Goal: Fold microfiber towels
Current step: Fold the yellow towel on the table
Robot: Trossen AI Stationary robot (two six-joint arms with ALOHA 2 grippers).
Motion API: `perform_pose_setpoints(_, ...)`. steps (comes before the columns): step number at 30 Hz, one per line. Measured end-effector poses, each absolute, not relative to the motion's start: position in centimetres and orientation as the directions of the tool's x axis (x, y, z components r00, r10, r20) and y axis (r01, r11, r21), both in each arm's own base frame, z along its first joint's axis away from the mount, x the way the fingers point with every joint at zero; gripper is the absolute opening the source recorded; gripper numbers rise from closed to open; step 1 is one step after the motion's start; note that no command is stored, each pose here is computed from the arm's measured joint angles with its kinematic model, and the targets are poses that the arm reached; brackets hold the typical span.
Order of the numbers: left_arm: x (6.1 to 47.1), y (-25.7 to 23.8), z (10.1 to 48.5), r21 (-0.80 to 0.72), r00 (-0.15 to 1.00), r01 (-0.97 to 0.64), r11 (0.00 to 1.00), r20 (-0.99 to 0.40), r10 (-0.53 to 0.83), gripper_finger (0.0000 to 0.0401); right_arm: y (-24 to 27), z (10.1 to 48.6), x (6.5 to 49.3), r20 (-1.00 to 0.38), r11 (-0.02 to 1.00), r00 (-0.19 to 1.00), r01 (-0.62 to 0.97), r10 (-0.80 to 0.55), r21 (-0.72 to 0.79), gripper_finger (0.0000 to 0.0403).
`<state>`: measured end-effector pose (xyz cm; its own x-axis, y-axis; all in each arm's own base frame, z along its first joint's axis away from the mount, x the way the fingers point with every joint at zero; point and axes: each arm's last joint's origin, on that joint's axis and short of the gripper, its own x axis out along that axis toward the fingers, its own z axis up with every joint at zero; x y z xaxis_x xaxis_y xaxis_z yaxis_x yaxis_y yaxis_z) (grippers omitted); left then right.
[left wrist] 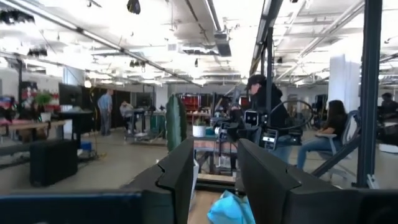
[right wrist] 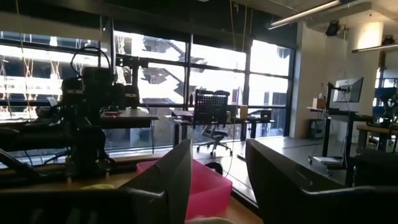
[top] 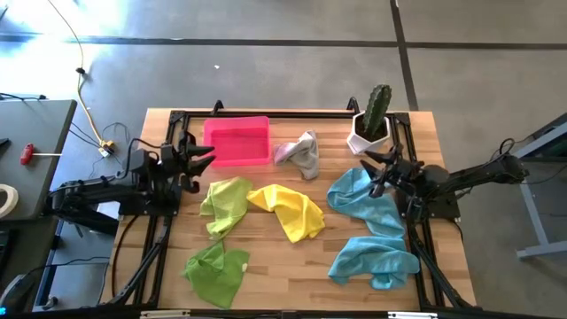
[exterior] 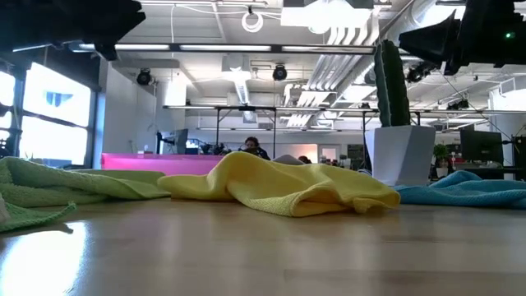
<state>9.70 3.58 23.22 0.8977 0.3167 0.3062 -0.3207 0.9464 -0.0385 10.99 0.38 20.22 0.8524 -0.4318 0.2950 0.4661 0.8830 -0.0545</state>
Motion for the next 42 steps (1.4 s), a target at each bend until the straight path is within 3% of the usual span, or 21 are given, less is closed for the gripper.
perform_pose_setpoints(9, 12.4, 4.5, 24.0, -0.044, 0.94, -0.298, 0.953, 0.162, 0.302, 0.0114, 0.7, 22.9, 11.8, 0.307, 0.901, 0.871, 0.426, -0.383, -0.084, 0.0142)
perform_pose_setpoints(23, 16.2, 3.3, 22.2, -0.091, 0.992, -0.117, 0.989, 0.03, 0.12, 0.0113, 1.8, 25.0, 17.6, -0.026, 0.913, 0.93, 0.353, -0.366, -0.205, 0.0142)
perform_pose_setpoints(31, 17.8, 1.0, 20.5, -0.121, 0.996, -0.062, 0.991, -0.074, 0.053, 0.0113, 2.4, 23.6, 20.5, -0.157, 0.93, 0.918, 0.349, -0.364, -0.113, 0.0142)
perform_pose_setpoints(42, 19.6, -2.5, 17.5, -0.249, 0.973, -0.019, 0.968, -0.227, -0.04, 0.0113, 3.3, 21.2, 22.2, -0.288, 0.96, 0.944, 0.22, -0.164, 0.175, 0.0142)
